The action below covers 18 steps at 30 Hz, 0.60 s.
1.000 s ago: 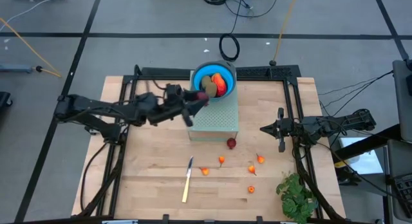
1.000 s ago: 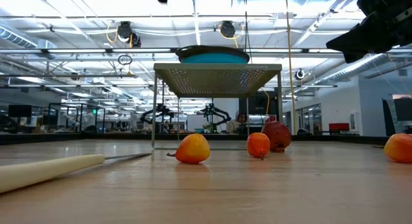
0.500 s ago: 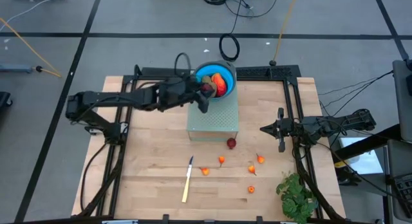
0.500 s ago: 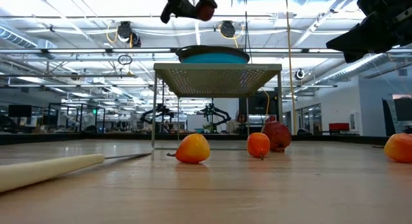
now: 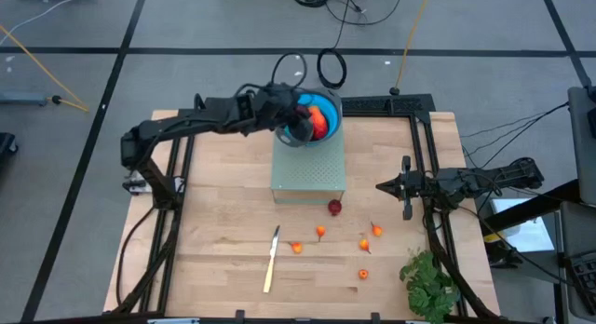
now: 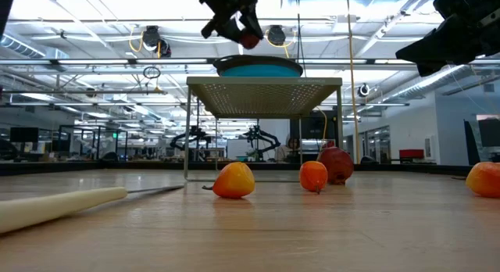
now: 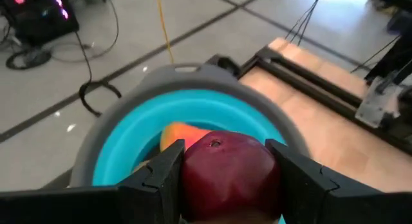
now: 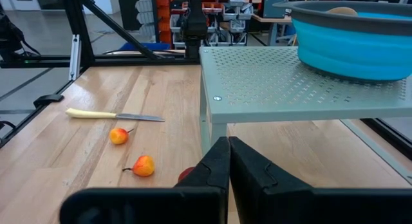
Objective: Pick & Place Fruit
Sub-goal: Put the pomegranate into the blue strainer bowl on the shelf
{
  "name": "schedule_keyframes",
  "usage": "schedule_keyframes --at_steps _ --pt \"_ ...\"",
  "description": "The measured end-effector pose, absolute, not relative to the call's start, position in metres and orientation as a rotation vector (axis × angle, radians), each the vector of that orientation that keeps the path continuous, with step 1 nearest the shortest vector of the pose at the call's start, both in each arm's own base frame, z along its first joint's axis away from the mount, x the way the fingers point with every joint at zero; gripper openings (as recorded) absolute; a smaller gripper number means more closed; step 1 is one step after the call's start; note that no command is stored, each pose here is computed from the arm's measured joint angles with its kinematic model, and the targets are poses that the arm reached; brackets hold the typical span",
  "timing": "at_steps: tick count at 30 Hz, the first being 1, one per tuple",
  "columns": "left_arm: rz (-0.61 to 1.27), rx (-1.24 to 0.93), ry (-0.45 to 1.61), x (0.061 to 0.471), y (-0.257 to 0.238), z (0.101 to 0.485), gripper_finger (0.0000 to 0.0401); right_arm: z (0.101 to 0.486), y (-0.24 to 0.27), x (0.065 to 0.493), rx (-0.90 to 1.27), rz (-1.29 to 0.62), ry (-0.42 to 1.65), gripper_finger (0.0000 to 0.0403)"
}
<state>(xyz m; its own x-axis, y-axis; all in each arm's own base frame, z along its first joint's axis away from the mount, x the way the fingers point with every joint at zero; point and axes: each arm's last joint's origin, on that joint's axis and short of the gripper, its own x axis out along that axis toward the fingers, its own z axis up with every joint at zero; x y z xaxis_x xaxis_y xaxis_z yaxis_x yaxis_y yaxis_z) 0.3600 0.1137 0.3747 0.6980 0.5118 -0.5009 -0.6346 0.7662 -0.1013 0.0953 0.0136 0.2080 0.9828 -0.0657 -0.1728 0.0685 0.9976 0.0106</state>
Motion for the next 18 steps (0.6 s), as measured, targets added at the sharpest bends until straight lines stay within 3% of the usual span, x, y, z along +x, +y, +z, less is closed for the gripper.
schedule_keyframes --at_steps 18 --pt "0.696 -0.387 0.587 0.356 0.128 0.357 0.0188 0.208 0.014 0.095 0.020 -0.068 0.173 0.0000"
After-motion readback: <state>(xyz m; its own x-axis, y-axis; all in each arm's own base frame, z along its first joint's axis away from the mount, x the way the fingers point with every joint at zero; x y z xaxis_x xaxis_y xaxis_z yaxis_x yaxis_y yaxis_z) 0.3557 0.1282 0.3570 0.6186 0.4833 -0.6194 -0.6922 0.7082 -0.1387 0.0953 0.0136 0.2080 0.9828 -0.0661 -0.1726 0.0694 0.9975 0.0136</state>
